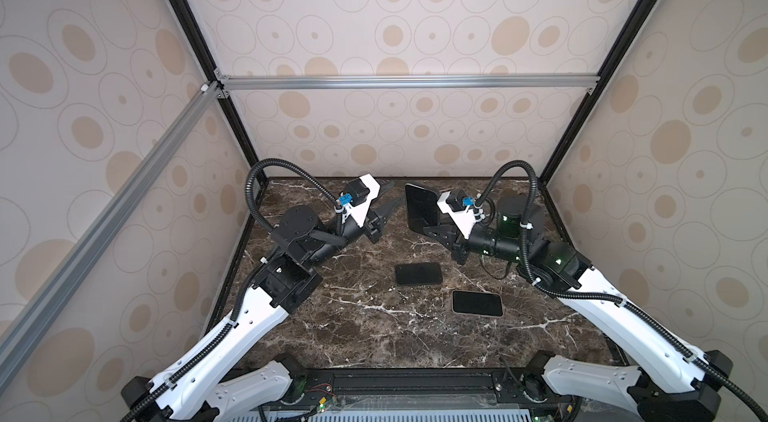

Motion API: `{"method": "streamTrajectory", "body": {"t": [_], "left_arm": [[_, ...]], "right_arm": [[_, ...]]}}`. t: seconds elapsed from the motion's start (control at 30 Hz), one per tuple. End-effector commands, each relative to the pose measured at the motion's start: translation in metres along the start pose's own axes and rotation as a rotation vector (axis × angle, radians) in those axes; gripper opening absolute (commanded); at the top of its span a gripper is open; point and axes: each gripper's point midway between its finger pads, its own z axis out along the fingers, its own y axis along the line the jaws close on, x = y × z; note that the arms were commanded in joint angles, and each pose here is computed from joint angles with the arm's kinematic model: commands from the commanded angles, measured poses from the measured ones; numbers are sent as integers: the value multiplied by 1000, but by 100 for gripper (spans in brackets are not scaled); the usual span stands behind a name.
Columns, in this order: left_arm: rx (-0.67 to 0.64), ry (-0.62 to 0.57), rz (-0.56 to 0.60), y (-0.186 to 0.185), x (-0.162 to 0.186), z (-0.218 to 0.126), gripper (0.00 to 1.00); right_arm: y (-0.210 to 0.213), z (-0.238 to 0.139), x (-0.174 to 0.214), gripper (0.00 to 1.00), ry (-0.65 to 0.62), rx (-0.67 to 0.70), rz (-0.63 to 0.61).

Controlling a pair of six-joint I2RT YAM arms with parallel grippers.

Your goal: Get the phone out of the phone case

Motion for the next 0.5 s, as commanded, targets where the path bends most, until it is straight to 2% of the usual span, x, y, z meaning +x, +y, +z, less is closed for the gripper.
{"method": "streamTrajectory", "body": {"t": [0.0,0.47], "left_arm": [[36,-43,22,-7,-12,1,29],[62,-27,17,-11,-6,7,24]], "right_arm": [[7,-8,-33,0,-97,-22,-34],[11,-6,-33,0,-97,-48,-36]]}}
